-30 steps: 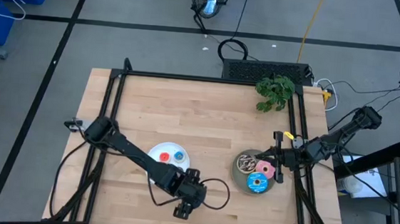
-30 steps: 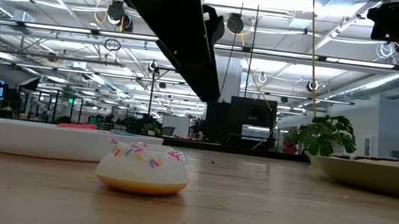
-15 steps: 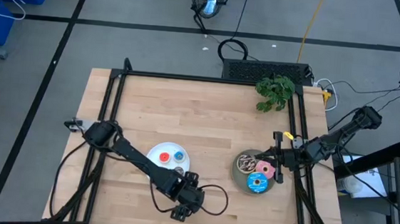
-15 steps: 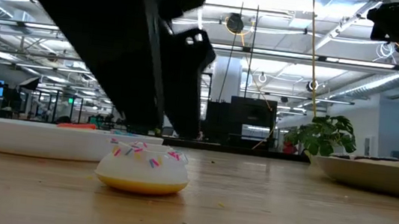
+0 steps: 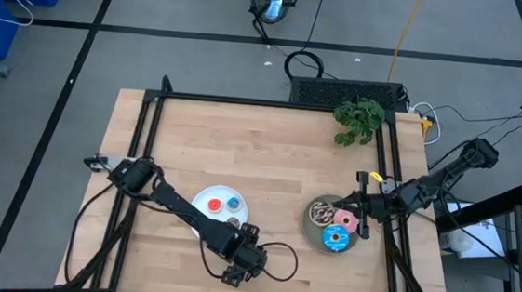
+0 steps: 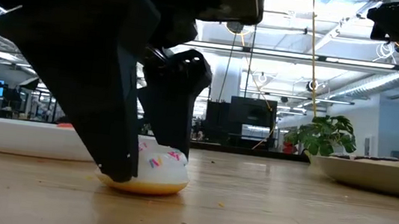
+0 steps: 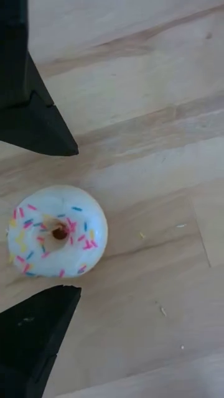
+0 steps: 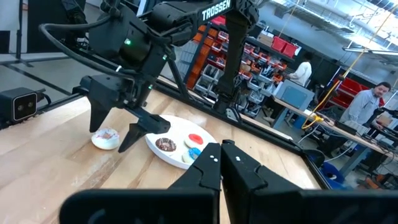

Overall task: Pick & Place donuts
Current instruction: Put the small white donut on the white plate

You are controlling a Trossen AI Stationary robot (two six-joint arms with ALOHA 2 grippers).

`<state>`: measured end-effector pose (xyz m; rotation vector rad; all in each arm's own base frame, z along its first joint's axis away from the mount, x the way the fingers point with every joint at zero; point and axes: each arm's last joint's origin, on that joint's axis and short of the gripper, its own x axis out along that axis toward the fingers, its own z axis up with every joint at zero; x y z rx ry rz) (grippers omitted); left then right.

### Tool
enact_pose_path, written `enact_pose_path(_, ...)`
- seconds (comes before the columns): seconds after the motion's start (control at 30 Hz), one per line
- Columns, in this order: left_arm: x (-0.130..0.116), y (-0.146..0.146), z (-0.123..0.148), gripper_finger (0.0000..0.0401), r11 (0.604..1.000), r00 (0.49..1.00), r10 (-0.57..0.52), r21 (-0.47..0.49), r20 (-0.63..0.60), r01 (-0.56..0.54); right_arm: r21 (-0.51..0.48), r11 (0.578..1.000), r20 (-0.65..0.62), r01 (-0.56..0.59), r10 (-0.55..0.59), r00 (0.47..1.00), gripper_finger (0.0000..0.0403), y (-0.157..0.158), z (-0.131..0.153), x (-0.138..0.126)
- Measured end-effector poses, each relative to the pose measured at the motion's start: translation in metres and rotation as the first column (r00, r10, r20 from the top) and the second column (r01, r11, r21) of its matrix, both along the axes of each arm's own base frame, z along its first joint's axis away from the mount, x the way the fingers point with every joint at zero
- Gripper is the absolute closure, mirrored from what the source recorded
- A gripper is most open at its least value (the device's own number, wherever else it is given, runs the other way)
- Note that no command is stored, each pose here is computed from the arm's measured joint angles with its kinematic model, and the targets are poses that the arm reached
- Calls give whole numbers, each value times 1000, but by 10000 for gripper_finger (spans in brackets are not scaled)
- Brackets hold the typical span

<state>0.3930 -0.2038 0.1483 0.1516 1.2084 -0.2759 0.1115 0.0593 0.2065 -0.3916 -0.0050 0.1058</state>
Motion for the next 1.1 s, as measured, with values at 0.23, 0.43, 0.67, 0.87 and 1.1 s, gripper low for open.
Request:
enact_pose_path(0.23,2,-1,-10,48,1000,1000,-22,20,-9,22,0,1000,-1,0,0,1000,403,0,0,0)
enact_pose_path(0.43,1,-1,-11,48,999,999,-31,27,-14,32,-2,1000,2,0,0,1000,403,0,0,0)
enact_pose_path(0.67,0,-2,-11,52,998,998,-55,38,-16,55,-1,1000,4,0,0,1000,403,0,0,0)
enact_pose_path(0.87,-2,-2,-12,118,998,997,-58,20,-46,59,-1,1000,4,0,0,1000,403,0,0,0)
enact_pose_path(1.1,-3,-1,-13,207,999,997,-38,13,-69,39,-1,1000,4,0,0,1000,403,0,0,0)
